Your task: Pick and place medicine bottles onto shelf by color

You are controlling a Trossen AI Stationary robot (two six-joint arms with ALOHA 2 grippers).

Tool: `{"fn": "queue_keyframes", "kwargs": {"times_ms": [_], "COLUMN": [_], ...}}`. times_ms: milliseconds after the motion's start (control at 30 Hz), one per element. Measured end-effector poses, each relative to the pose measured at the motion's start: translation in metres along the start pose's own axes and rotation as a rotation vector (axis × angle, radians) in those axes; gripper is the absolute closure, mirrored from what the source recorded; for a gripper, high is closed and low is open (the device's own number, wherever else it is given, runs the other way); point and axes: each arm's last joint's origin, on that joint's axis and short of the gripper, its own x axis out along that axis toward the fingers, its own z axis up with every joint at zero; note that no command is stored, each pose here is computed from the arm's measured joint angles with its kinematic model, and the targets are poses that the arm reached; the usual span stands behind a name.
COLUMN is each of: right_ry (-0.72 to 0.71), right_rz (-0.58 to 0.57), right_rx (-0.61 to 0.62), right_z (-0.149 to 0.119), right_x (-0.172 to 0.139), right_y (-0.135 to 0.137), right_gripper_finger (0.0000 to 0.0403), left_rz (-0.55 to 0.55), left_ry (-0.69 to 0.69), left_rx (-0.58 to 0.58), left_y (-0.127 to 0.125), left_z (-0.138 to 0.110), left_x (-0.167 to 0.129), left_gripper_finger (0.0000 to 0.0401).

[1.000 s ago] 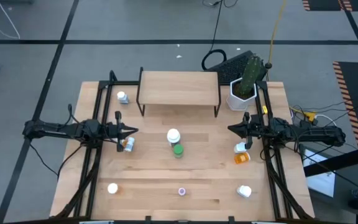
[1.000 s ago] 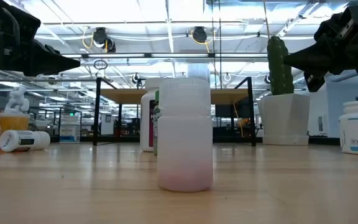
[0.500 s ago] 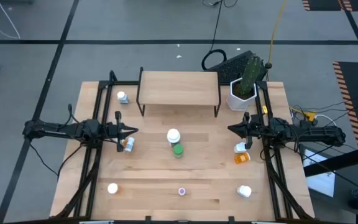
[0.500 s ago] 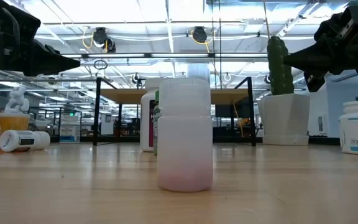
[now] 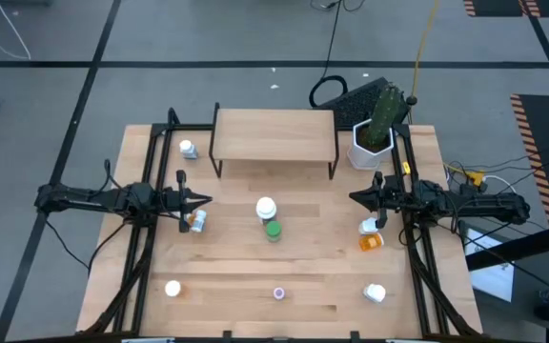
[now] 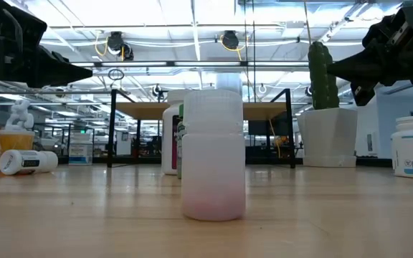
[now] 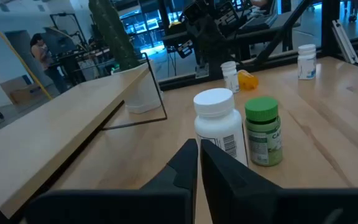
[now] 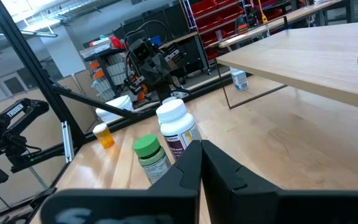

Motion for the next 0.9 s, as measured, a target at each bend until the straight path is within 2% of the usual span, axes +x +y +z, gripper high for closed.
{"fn": "queue_keyframes", "kwargs": {"times_ms": [900], "right_ry": [-0.006], "right_rz": [0.002], "right_rx": [-0.014], "right_z": [0.0005], "right_x": [0.0000], "right_y": [0.0001], "right_gripper_finger": [0.0403], "left_rz": [0.000], "left_ry": [0.000], "left_rx": [0.000], "left_y": [0.0000], "left_z": [0.0000], "left_x": [0.0000], "left_gripper_finger": [0.0380]}}
